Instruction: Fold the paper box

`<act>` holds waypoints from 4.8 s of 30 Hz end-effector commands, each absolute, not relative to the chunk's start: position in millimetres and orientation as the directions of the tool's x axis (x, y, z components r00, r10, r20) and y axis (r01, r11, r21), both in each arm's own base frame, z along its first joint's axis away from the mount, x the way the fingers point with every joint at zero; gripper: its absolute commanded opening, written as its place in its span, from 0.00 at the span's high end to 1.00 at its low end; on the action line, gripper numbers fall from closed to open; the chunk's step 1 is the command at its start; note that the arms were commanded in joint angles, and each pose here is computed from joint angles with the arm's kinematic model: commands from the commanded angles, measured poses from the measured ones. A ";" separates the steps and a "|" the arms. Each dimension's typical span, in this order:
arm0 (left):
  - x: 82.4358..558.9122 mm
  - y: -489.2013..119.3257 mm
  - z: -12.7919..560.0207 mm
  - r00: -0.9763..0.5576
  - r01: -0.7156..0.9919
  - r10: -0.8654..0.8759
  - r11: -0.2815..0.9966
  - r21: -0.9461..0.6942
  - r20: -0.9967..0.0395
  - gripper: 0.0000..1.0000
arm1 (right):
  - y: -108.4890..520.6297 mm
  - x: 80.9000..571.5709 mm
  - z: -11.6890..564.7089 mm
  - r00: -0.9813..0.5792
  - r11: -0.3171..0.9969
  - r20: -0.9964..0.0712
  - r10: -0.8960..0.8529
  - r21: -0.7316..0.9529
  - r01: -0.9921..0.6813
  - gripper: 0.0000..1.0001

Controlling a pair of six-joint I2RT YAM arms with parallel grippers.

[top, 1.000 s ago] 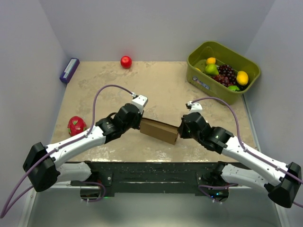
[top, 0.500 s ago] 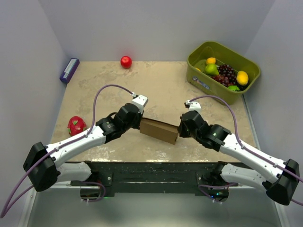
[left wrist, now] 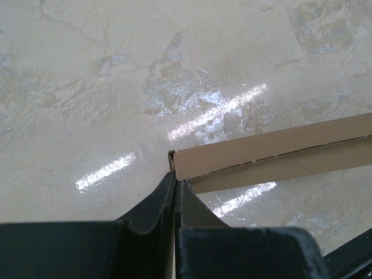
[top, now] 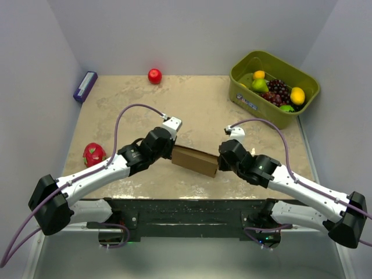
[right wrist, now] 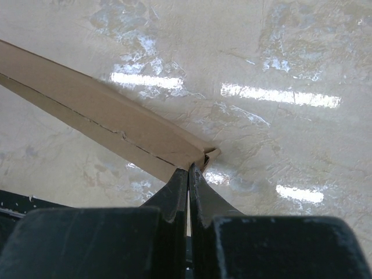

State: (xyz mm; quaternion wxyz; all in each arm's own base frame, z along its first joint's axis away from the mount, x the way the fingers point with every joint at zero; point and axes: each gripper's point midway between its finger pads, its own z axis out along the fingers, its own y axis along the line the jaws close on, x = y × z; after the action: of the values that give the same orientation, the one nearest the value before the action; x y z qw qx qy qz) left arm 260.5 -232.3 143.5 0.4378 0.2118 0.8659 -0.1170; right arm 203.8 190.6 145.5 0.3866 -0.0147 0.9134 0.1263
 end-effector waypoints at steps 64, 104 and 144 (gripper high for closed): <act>276.3 -236.8 182.0 -0.523 0.432 -0.098 0.826 -0.362 -0.847 0.48 | 168.6 162.3 85.0 -0.805 0.995 -0.593 -0.029 0.059 -0.079 1.00; 256.7 -226.7 103.2 -0.615 0.399 -0.071 0.831 -0.388 -0.785 0.60 | 194.7 162.3 159.1 -0.735 0.904 -0.652 0.187 0.407 -0.131 0.23; 251.2 -222.0 87.4 -0.596 0.428 -0.044 0.827 -0.363 -0.802 0.64 | 172.9 212.3 151.4 -0.637 0.906 -0.695 0.334 0.424 0.013 0.39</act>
State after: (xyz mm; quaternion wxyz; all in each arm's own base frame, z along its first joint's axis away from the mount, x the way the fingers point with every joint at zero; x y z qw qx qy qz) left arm 268.3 -239.6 138.8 0.4932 0.0899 0.8034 -0.3213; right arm 205.8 174.5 150.8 0.4004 0.0860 0.8915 0.1940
